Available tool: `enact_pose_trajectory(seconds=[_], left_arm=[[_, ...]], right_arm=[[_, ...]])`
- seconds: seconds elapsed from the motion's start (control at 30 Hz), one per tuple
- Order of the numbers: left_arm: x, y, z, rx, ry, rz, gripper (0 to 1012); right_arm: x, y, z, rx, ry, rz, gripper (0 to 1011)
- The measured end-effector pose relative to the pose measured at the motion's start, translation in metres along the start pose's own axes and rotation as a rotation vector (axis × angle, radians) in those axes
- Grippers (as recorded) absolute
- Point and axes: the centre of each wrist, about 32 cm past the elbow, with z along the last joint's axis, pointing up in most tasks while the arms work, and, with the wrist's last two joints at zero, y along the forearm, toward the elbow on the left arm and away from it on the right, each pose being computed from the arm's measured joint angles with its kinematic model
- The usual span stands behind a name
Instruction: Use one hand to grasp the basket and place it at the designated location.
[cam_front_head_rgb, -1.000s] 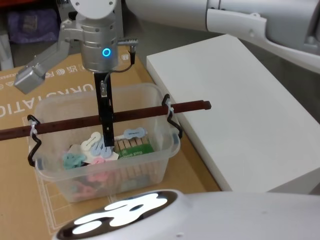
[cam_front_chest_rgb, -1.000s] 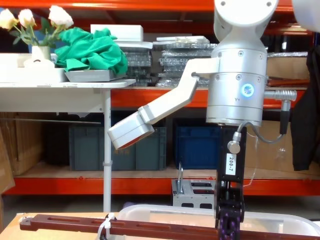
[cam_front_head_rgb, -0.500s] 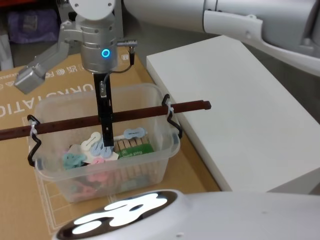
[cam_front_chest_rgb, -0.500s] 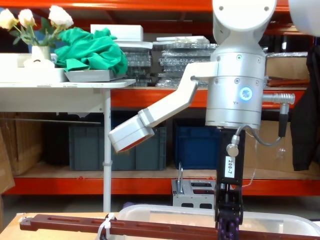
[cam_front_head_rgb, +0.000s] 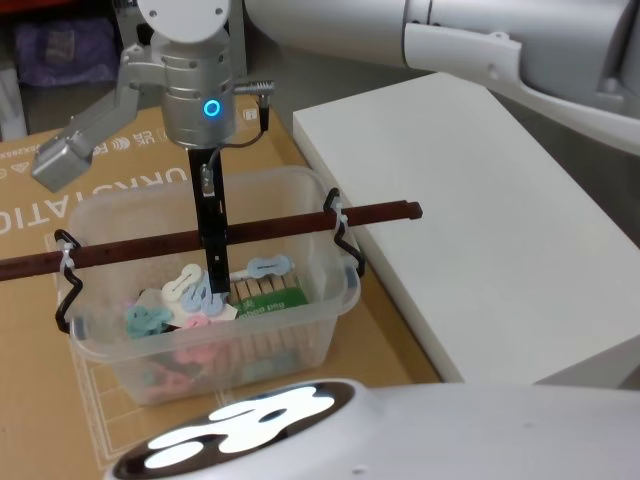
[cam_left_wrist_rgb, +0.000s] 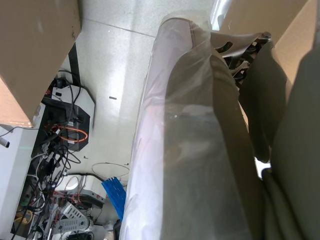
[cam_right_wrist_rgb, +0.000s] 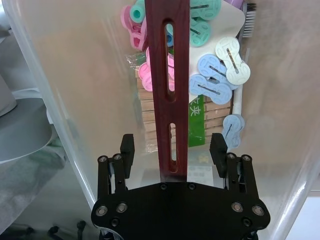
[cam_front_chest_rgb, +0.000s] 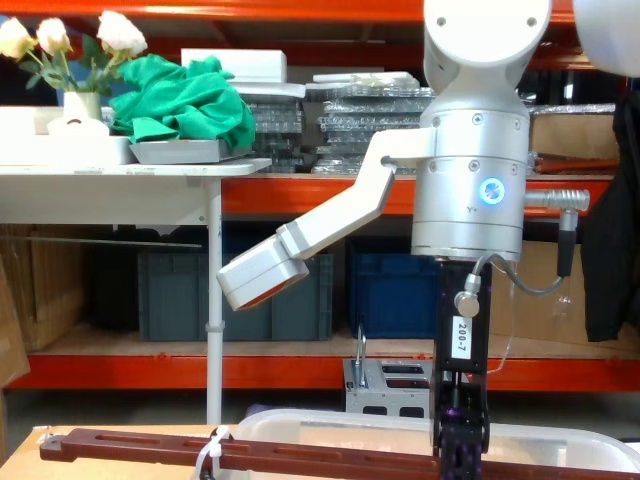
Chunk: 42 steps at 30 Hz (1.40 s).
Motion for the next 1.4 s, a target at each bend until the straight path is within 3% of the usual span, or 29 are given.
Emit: enact_pose_trajectory(seconds=[0.37,0.47,0.8,1.2,1.4], left_arm=[[0.0,0.0,0.0,0.0,0.0,0.0,0],[0.0,0.0,0.0,0.0,0.0,0.0,0],[0.0,0.0,0.0,0.0,0.0,0.0,0],[0.0,0.0,0.0,0.0,0.0,0.0,0],[0.0,0.0,0.0,0.0,0.0,0.0,0]], right_arm=[[0.0,0.0,0.0,-0.001,0.002,-0.001,670],[0.0,-0.001,0.0,-0.001,0.002,-0.001,529],[0.0,-0.001,0.0,-0.002,0.003,-0.003,228],[-0.001,-0.001,0.001,-0.003,0.001,-0.005,226],[-0.003,-0.014,0.005,-0.04,-0.01,-0.014,226]])
